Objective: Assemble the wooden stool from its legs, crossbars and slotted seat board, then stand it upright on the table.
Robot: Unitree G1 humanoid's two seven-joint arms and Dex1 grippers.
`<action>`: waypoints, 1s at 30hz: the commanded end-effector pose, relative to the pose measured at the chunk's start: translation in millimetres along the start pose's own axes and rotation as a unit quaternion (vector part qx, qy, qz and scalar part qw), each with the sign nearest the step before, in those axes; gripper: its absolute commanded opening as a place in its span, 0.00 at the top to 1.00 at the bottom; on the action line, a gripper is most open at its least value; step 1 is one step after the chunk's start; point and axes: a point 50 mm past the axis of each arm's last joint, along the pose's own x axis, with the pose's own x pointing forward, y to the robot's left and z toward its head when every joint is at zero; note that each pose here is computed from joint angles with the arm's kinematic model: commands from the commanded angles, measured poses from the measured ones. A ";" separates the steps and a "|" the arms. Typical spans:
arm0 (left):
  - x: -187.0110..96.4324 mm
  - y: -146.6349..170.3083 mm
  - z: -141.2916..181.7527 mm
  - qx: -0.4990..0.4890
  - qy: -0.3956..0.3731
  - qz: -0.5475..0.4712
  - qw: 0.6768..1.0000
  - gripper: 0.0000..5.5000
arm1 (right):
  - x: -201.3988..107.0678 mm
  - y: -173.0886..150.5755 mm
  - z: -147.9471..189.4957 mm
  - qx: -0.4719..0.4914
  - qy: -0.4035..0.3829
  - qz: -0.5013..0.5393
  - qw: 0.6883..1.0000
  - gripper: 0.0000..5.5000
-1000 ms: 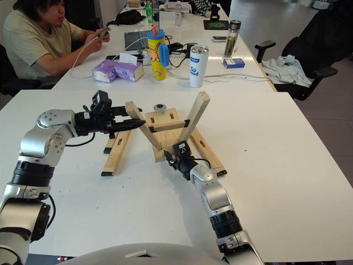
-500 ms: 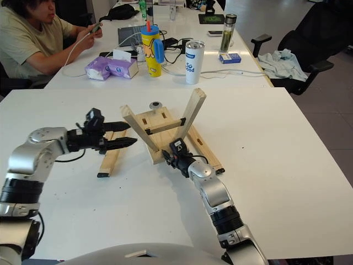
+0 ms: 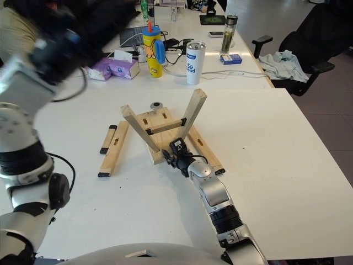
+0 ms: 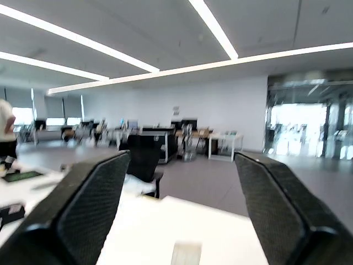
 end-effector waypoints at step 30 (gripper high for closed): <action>-38.7 25.1 2.2 0.175 -0.106 0.390 0.898 0.36 | 0.2 -1.4 -50.5 0.026 0.122 -0.011 0.992 0.63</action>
